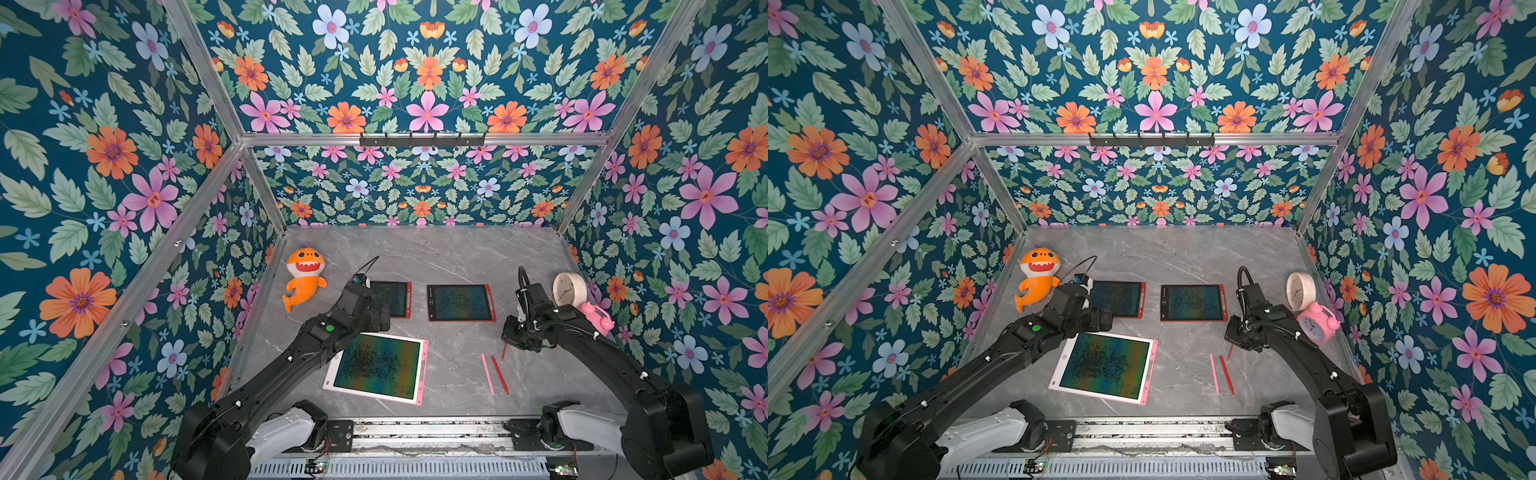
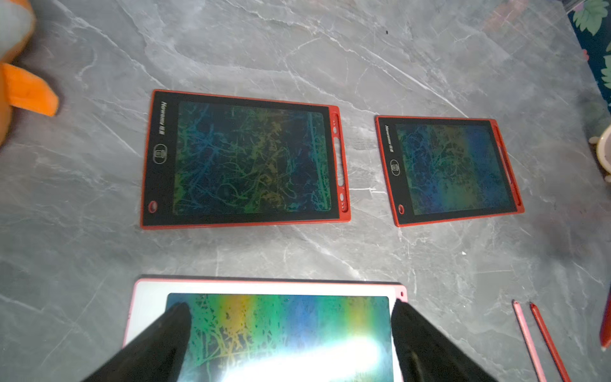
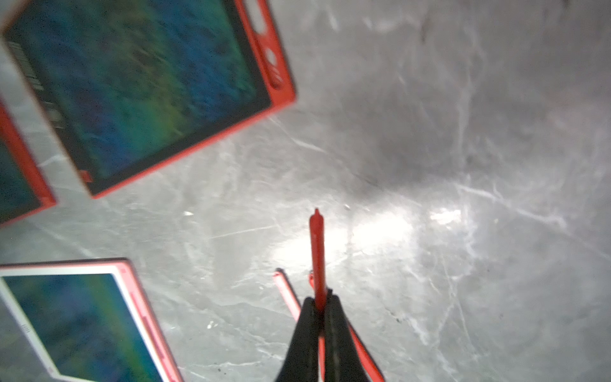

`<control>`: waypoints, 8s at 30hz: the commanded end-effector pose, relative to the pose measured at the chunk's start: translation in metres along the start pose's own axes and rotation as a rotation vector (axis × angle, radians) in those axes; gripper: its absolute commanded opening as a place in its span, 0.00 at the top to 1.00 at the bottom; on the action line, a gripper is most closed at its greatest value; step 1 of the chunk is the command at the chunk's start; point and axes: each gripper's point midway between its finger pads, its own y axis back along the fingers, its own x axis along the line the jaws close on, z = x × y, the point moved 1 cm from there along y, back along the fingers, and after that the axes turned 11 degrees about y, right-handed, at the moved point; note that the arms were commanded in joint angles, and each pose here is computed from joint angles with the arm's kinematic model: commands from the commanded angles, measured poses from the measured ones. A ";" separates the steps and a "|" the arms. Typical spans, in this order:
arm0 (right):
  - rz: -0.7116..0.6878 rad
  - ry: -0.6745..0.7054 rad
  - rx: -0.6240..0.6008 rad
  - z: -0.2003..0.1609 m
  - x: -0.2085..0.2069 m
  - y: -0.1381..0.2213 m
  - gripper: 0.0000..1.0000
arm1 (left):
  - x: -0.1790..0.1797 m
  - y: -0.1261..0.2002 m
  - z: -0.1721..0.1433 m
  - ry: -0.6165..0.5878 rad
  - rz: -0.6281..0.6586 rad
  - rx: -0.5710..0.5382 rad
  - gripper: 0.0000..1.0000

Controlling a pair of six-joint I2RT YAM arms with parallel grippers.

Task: Place the stylus back onto the writing tablet
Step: Pick up the stylus from the center of the board, then place the stylus on the writing tablet.

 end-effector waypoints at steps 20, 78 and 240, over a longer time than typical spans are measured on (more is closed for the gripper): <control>0.007 0.305 0.082 0.143 -0.005 -0.054 1.00 | -0.113 -0.096 0.019 0.077 -0.145 0.078 0.46; 0.016 0.313 0.223 0.141 -0.003 -0.105 1.00 | -0.129 -0.181 -0.054 0.184 -0.011 0.310 1.00; -0.066 0.138 0.188 0.161 -0.006 -0.103 0.99 | -0.114 -0.194 -0.077 0.233 0.010 0.343 1.00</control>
